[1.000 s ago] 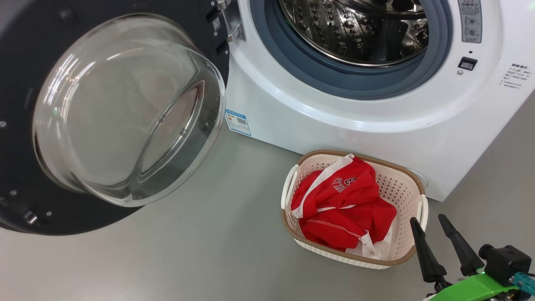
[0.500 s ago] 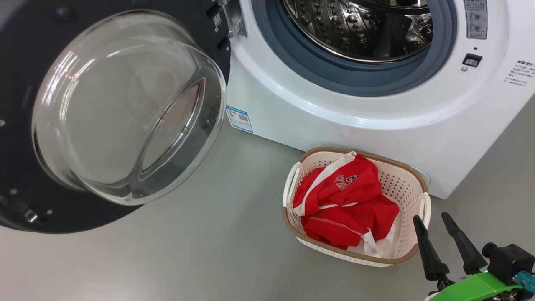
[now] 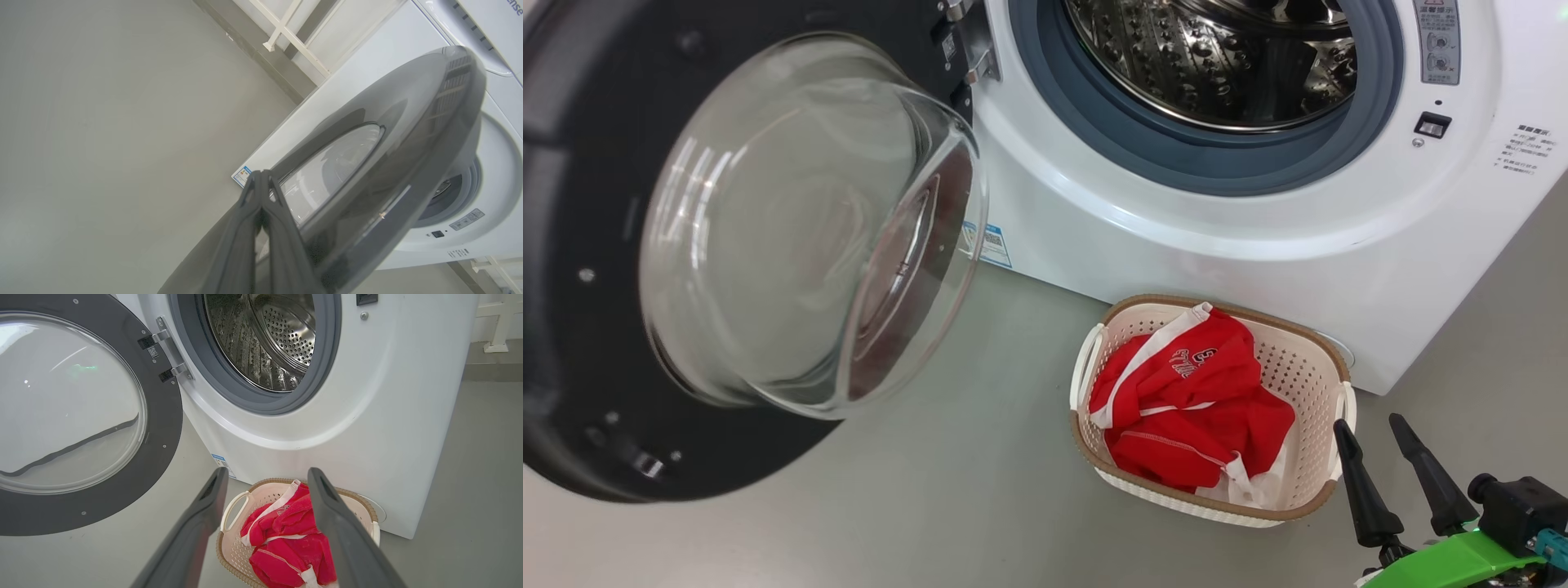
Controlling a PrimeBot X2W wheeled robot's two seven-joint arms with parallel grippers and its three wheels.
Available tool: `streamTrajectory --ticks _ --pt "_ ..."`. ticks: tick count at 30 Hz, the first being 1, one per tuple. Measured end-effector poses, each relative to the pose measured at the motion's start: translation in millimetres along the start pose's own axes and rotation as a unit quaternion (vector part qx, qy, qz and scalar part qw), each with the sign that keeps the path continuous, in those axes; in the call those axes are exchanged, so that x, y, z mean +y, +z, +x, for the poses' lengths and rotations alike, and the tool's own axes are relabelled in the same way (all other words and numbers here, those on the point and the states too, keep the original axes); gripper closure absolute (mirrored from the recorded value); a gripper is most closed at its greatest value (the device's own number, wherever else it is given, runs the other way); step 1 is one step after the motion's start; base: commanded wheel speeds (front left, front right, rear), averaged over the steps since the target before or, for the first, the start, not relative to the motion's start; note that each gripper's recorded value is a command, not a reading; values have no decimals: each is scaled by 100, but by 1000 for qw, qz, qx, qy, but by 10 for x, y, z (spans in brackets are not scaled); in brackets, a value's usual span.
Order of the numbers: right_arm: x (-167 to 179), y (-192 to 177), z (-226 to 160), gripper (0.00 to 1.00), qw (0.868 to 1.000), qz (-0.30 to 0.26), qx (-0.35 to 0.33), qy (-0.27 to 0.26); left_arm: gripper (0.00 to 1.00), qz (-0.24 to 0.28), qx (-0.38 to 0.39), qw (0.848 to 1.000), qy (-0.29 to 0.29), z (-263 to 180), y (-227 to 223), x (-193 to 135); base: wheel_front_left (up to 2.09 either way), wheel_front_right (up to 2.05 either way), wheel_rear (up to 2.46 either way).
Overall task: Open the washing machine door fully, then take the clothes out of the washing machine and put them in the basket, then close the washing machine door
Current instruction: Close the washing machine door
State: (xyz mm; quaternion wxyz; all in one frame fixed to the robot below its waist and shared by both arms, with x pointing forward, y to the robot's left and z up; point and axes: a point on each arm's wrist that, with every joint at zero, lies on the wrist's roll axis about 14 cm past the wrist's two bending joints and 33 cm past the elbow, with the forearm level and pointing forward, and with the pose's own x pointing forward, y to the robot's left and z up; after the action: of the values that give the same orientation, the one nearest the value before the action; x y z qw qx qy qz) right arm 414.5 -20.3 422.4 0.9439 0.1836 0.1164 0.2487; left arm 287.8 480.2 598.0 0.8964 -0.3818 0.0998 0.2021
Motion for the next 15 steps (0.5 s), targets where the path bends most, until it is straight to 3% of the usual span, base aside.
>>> streamTrajectory --ticks 15 --pt "17 123 -67 0 1000 -5 -17 -5 100 62 73 990 -104 -147 -501 -509 0 0 0"
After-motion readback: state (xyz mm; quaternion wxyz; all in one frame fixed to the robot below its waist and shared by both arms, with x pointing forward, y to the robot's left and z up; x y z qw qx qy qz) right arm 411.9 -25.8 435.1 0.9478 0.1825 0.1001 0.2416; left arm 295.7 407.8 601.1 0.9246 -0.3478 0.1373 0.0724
